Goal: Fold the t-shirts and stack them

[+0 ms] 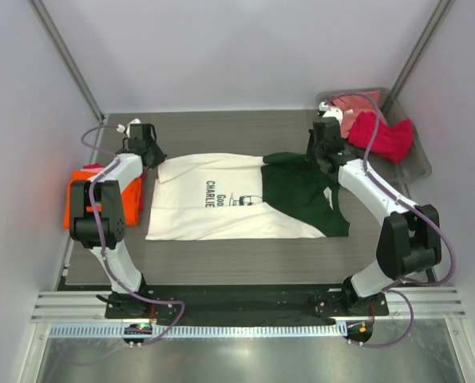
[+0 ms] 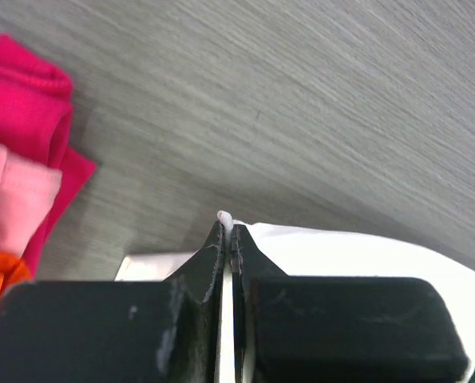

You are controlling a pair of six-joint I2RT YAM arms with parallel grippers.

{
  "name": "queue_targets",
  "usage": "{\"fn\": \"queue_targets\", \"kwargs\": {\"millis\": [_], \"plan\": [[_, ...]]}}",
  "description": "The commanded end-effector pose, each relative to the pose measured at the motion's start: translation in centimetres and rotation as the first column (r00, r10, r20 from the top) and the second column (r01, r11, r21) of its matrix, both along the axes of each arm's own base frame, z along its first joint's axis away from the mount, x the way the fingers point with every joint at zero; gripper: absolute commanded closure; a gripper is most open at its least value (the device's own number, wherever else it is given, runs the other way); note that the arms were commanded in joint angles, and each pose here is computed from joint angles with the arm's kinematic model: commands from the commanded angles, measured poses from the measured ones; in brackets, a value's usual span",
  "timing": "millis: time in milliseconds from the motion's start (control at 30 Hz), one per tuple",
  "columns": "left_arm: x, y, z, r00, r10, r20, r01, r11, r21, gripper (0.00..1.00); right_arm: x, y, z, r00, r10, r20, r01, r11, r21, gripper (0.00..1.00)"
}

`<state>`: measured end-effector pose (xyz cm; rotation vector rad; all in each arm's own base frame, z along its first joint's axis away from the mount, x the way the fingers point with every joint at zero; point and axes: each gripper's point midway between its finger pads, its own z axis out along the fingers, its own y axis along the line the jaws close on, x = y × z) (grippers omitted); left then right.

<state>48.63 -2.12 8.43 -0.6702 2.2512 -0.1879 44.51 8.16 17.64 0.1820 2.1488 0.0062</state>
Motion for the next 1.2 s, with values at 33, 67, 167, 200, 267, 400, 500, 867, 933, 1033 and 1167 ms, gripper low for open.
{"fn": "queue_targets", "kwargs": {"millis": [33,67,167,200,267,400,500,867,933,1033,1167], "plan": [[0.5,-0.4,5.6,0.979,-0.017,0.201,0.014,1.0,0.014,1.0,-2.4,-0.4,2.3,0.996,-0.047,0.081,0.049,0.999,-0.016,0.99],[-0.1,-0.4,5.0,0.98,-0.016,0.197,0.013,1.0,0.018,1.0,-3.3,-0.7,2.2,0.995,-0.058,0.082,0.06,0.998,-0.017,0.99],[-1.1,-0.2,5.6,0.975,-0.006,0.224,-0.001,1.0,0.03,1.0,-5.1,-0.9,1.5,0.996,-0.066,0.064,0.068,0.998,-0.018,0.99],[-0.9,-0.2,6.1,0.969,-0.008,0.249,0.0,0.999,0.032,1.0,-5.6,-0.9,1.4,0.996,-0.067,0.061,0.068,0.998,-0.017,0.99],[-1.6,-0.2,6.1,0.968,-0.012,0.251,0.001,0.999,0.044,1.0,-6.7,-0.9,0.4,0.997,-0.066,0.043,0.067,0.998,-0.021,0.99],[-2.1,-0.3,6.3,0.947,-0.039,0.318,0.015,0.997,0.077,1.0,-9.1,-0.9,-0.6,0.998,-0.066,0.018,0.066,0.998,-0.022,0.99],[-2.3,0.3,6.8,0.928,-0.005,0.372,-0.025,0.997,0.075,1.0,-10.3,-0.8,-1.7,0.998,-0.06,-0.006,0.06,0.998,-0.017,0.99],[-4.3,0.7,6.9,0.897,0.031,0.441,-0.057,0.997,0.046,1.0,-14.9,-1.1,-3.0,0.996,-0.074,-0.04,0.076,0.996,0.051,0.99],[-4.6,0.6,6.8,0.895,0.037,0.445,-0.06,0.998,0.037,1.0,-15.7,-1.0,-3.7,0.996,-0.062,-0.07,0.067,0.996,0.066,0.99],[-5.3,0.8,6.2,0.902,0.063,0.428,-0.079,0.997,0.019,1.0,-16.6,-0.8,-4.2,0.994,-0.063,-0.092,0.072,0.993,0.096,0.99],[-6.3,0.6,5.3,0.912,0.086,0.4,-0.087,0.996,-0.016,1.0,-18.0,-0.8,-5.2,0.99,-0.069,-0.12,0.085,0.987,0.134,0.99]]}}
